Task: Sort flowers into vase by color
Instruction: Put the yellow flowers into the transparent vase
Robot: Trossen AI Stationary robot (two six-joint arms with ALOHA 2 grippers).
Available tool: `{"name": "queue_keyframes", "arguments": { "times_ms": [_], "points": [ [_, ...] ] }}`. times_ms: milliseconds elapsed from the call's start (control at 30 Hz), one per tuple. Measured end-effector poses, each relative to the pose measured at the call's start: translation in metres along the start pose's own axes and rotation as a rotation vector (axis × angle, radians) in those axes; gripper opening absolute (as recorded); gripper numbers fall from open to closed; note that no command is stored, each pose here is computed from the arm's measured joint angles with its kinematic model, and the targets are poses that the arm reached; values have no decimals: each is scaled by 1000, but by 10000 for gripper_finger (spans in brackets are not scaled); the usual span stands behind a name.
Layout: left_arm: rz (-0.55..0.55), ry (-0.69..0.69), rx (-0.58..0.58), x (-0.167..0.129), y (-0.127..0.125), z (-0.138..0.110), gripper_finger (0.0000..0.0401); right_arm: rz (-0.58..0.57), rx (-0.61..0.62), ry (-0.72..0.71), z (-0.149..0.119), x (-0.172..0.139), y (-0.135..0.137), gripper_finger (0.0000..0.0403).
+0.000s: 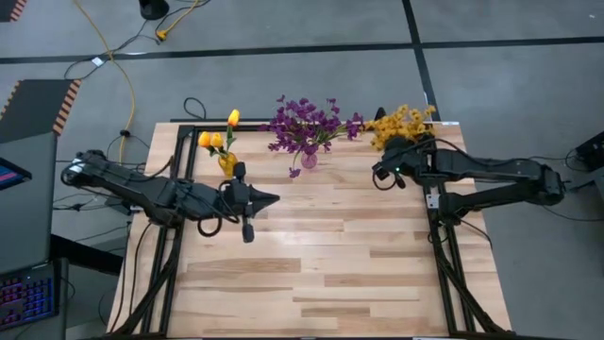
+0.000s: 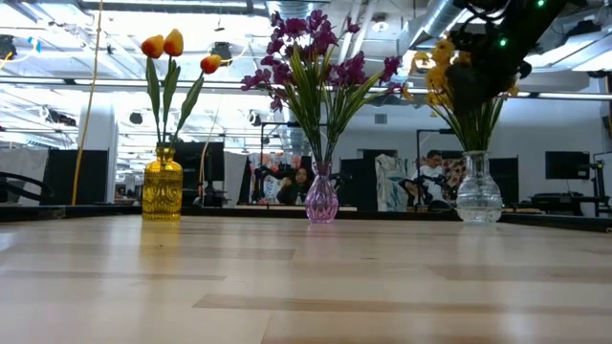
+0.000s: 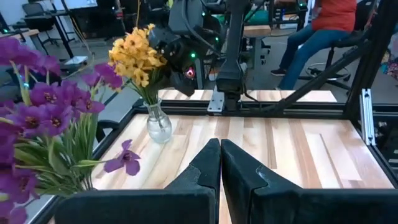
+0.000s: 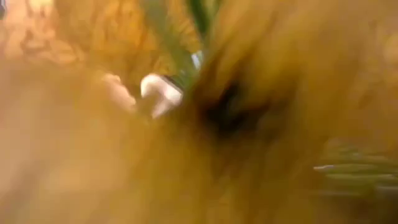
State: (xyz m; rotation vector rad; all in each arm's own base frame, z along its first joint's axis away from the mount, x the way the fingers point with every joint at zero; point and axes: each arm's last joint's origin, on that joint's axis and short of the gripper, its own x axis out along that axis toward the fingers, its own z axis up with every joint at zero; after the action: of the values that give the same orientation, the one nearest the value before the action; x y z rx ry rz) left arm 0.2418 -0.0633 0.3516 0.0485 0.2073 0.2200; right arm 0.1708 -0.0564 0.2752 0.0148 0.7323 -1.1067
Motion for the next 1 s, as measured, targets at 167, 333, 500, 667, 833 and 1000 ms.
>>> {"name": "queue_keyframes", "arguments": {
  "times_ms": [167,333,500,667,833,1000],
  "points": [
    [0,-34,-12,-17,9,8,0,23,4,20,6,-6,-4,185],
    [7,-46,-24,-38,22,14,0,73,10,34,10,-10,-5,183],
    [13,-64,-38,-53,31,13,0,106,-6,66,11,-14,-7,182],
    [-7,-63,-46,-60,35,3,0,105,-33,95,13,-18,-11,182],
    [-9,-57,-53,-62,36,-5,0,105,-32,94,16,-21,-14,182],
    [-1,-49,-32,-69,42,-22,0,104,-35,96,15,-21,-14,182]
  ]
}}
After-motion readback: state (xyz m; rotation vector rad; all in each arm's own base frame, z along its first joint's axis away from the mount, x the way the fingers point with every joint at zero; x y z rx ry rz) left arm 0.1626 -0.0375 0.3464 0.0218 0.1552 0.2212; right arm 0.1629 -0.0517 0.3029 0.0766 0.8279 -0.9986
